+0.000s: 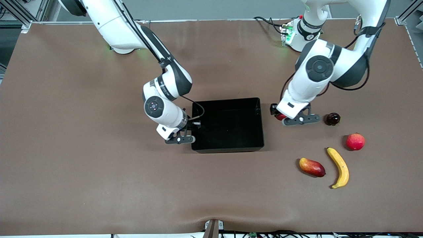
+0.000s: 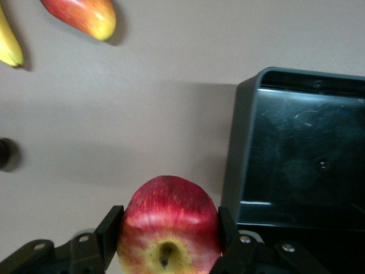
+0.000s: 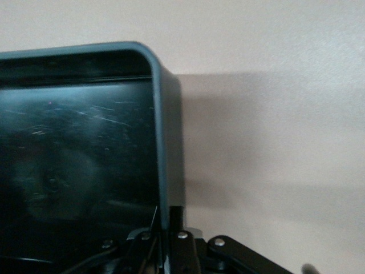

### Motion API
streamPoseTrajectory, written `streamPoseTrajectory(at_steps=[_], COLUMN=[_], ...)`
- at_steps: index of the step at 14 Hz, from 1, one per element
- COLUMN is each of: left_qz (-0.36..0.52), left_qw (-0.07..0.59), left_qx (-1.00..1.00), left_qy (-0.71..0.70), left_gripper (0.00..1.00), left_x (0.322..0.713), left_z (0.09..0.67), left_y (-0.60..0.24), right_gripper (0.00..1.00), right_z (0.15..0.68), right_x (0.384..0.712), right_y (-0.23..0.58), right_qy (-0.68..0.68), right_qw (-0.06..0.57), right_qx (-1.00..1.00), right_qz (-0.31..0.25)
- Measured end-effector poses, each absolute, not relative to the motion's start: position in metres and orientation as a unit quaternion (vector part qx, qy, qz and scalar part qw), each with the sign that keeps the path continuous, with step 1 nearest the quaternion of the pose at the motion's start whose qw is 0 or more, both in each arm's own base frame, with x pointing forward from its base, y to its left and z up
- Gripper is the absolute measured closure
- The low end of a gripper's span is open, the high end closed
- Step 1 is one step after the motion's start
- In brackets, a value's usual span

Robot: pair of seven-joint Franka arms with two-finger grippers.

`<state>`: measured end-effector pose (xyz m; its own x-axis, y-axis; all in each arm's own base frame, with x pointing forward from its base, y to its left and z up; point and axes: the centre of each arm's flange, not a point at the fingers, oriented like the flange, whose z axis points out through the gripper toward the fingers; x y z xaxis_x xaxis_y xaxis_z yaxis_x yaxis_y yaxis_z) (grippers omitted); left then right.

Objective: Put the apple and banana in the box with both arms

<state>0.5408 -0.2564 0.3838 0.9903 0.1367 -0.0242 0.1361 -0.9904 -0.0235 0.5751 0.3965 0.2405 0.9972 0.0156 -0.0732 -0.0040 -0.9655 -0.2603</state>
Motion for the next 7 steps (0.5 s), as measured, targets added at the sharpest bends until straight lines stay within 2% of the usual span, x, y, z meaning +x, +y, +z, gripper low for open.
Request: streamPoseTrajectory(at_steps=[4,7], left_qz=[0.011,0.012], left_qw=[-0.014,-0.034], left_qx=[-0.994,-0.992], left_qy=[-0.108,-0.118], left_gripper=[0.29,0.29], left_x=[0.541,0.544], left_z=[0.359,0.335], left_y=[-0.291,-0.307], right_gripper=[0.49,0.17], right_z=[0.252,0.286], right_x=[0.585,0.607], right_y=[0.390,0.357], right_qy=[0.006,0.020], right_qw=[0.132,0.122], right_qx=[-0.991,-0.989], right_qz=[0.034,0.080])
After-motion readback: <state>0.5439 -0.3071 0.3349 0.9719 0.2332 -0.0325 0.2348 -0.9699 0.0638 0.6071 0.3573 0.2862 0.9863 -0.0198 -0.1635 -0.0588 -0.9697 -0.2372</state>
